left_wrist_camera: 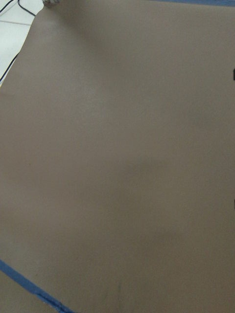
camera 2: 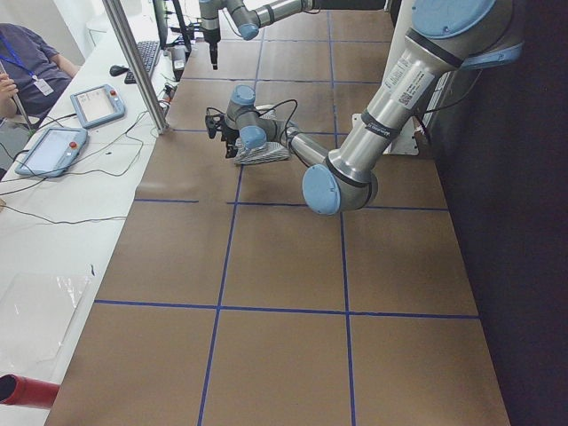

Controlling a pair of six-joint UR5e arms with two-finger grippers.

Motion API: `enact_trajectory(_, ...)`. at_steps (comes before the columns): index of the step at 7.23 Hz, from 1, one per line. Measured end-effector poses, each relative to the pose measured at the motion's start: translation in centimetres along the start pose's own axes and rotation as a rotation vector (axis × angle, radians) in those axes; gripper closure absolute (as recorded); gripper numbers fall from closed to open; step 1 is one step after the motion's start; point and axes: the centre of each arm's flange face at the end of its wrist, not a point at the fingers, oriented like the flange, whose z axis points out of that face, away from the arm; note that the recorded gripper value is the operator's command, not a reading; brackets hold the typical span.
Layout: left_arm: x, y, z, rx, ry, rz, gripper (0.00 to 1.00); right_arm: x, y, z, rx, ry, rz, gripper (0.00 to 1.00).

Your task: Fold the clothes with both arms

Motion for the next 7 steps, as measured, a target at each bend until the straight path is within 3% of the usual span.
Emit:
enact_trajectory(5,0.5,2.9,1.4,0.006,-0.042,0.013,0.53,0.4,0.0,-0.4,0.002,-0.008,0.011,0.00)
enact_trajectory(7,0.6,3.0,0.9,0.004,-0.064,0.011,0.58,0.4,0.0,-0.4,0.002,-0.008,0.013,0.00)
